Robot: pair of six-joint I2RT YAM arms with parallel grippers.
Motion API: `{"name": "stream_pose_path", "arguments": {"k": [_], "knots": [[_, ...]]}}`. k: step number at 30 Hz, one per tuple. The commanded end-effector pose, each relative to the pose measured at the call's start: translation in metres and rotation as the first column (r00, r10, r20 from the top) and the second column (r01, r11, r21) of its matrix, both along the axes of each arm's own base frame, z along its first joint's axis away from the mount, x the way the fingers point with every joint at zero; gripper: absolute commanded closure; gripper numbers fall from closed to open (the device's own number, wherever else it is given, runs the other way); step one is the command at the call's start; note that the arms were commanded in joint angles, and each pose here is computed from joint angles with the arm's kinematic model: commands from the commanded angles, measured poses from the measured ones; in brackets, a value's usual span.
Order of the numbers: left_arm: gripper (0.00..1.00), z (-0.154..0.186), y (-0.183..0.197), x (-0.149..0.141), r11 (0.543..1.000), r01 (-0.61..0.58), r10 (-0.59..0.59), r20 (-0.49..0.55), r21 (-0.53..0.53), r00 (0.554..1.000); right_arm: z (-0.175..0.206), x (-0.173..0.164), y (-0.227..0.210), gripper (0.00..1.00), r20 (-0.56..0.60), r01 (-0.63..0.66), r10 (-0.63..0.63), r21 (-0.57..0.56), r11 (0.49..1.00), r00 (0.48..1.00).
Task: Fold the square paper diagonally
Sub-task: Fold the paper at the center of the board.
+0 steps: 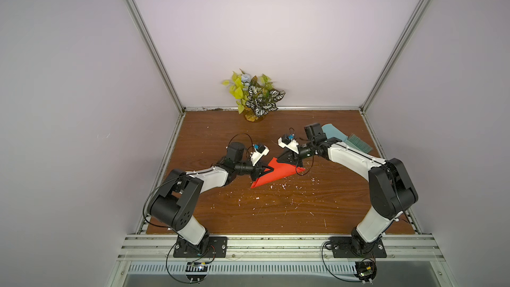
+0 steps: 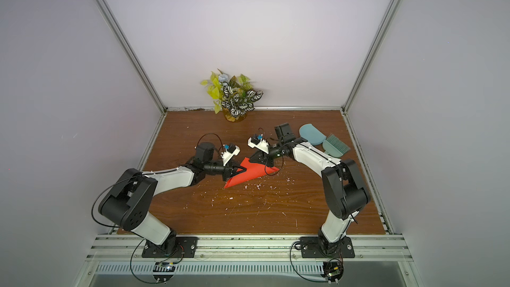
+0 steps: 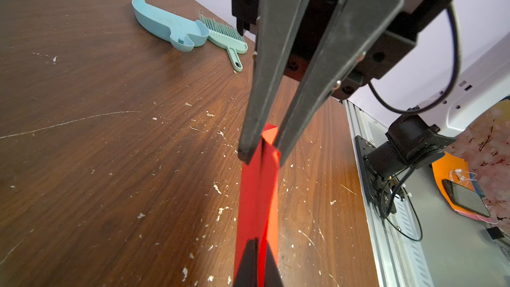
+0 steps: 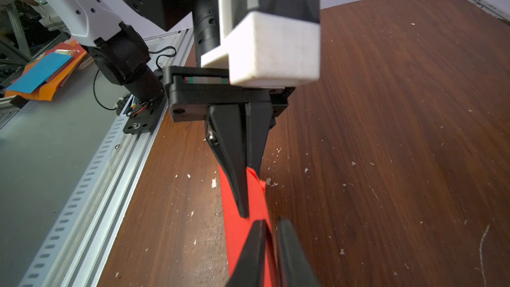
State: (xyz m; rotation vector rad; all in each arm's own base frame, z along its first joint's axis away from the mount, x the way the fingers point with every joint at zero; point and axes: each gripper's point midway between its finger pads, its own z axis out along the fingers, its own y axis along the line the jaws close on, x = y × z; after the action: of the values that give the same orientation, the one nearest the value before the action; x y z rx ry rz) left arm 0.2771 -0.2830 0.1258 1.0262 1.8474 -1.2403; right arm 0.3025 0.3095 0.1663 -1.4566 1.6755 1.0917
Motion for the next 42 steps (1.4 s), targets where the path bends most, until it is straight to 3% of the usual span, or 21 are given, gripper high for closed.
{"name": "stream_pose_path", "arguments": {"k": [1,20,42], "knots": [[0.99,0.009,-0.003,-0.004,0.999,0.028,-0.027,0.032,-0.018,0.999,0.004,-0.005,0.002,0.87,-0.014,-0.033,0.034,0.006,0.999,0.999],[0.99,0.012,-0.003,-0.005,0.999,0.031,-0.030,0.039,-0.025,0.999,0.003,-0.009,0.004,0.87,-0.013,-0.051,0.052,0.005,0.999,0.999],[0.99,0.014,-0.007,-0.009,0.996,0.065,-0.064,0.008,-0.059,0.998,0.021,-0.019,0.000,0.82,0.117,-0.067,0.060,0.054,0.996,0.991]]}}
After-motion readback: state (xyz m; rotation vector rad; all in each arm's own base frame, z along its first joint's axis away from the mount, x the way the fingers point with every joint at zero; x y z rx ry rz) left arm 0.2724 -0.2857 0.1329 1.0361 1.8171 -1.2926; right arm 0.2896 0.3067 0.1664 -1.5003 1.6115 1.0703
